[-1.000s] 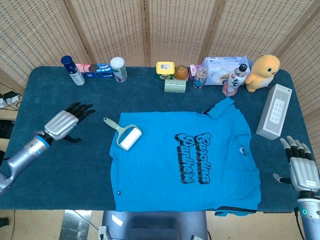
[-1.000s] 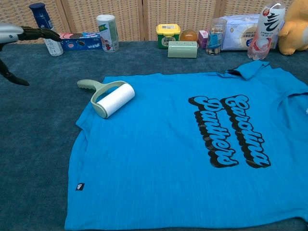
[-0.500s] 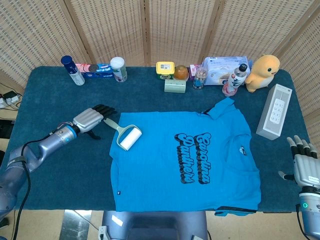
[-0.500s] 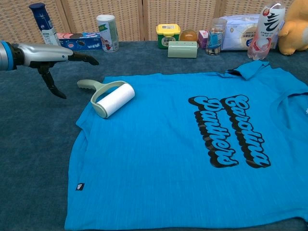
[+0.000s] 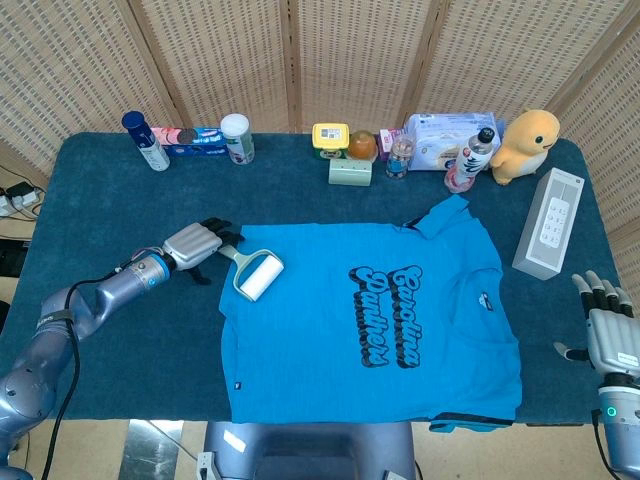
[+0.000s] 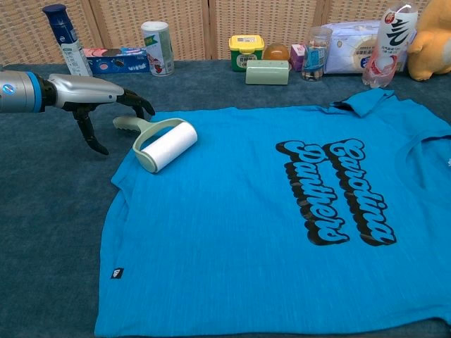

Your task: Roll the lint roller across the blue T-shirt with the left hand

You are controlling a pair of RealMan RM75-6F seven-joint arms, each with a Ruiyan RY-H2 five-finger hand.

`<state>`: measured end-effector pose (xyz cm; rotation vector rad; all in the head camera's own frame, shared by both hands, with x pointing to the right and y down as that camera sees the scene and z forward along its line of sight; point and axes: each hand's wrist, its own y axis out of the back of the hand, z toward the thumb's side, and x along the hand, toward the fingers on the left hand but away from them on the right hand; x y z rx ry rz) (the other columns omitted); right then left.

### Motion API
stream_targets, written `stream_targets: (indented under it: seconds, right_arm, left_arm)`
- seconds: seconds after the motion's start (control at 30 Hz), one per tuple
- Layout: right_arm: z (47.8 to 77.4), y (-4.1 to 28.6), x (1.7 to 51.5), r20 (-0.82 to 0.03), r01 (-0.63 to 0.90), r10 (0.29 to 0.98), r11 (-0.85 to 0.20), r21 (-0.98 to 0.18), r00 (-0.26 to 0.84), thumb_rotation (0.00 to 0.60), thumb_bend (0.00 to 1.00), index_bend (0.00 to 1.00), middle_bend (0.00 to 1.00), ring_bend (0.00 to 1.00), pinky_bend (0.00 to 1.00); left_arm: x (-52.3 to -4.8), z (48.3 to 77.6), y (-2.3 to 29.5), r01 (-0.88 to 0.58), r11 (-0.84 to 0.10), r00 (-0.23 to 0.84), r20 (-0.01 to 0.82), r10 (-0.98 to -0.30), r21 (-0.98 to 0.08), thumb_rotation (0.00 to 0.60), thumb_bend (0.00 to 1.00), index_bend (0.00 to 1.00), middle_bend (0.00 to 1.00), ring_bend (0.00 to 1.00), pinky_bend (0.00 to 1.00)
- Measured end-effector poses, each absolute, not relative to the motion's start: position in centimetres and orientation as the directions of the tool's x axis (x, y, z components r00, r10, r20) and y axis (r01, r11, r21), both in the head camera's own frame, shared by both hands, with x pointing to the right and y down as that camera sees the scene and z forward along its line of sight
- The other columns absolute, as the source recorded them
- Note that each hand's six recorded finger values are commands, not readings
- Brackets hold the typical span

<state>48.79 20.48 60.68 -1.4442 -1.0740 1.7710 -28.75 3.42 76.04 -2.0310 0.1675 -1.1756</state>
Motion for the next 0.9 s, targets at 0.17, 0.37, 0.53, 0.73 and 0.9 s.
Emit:
stream_targets:
  seconds: [0.17, 0.37, 0.53, 0.73, 0.9]
  right_arm:
    - [60.5, 20.5, 48.7, -0.478, 0.04, 0.85, -0.482, -0.875, -0.22, 0.6, 0.0, 0.02, 0.0, 0.0, 0.0]
    - [60.4, 20.4, 48.8, -0.477, 0.043, 0.851, -0.48, -0.876, -0.219, 0.6, 0.0, 0.02, 0.0, 0.0, 0.0]
    - [60.2, 20.4, 48.8, -0.474, 0.046, 0.853, -0.476, -0.878, -0.218, 0.6, 0.0, 0.03, 0.0, 0.0, 0.0]
    - [60.0, 20.4, 48.7, -0.469, 0.047, 0.857, -0.47, -0.881, -0.216, 0.6, 0.0, 0.02, 0.0, 0.0, 0.0]
    - [60.0, 20.4, 48.7, -0.466, 0.048, 0.859, -0.467, -0.883, -0.213, 0.6, 0.0, 0.02, 0.0, 0.0, 0.0]
  left_arm:
    - [-28.0, 76.4, 3.6, 0.269, -0.679, 0.567, 0.682, -0.462, -0.683, 0.6, 0.18, 0.37, 0.32, 0.12, 0.13]
    - [-27.3, 76.7, 3.8, 0.281, -0.656, 0.566, 0.673, -0.475, -0.7, 0.6, 0.2, 0.48, 0.34, 0.16, 0.18]
    - [-26.7, 77.0, 4.0, 0.277, -0.634, 0.563, 0.657, -0.502, -0.722, 0.6, 0.21, 0.54, 0.39, 0.21, 0.21]
    - [-26.1, 76.9, 3.9, 0.256, -0.614, 0.568, 0.63, -0.53, -0.747, 0.6, 0.24, 0.68, 0.56, 0.34, 0.31]
    - [-25.5, 76.6, 3.7, 0.251, -0.586, 0.573, 0.606, -0.552, -0.77, 0.6, 0.26, 0.76, 0.65, 0.44, 0.4]
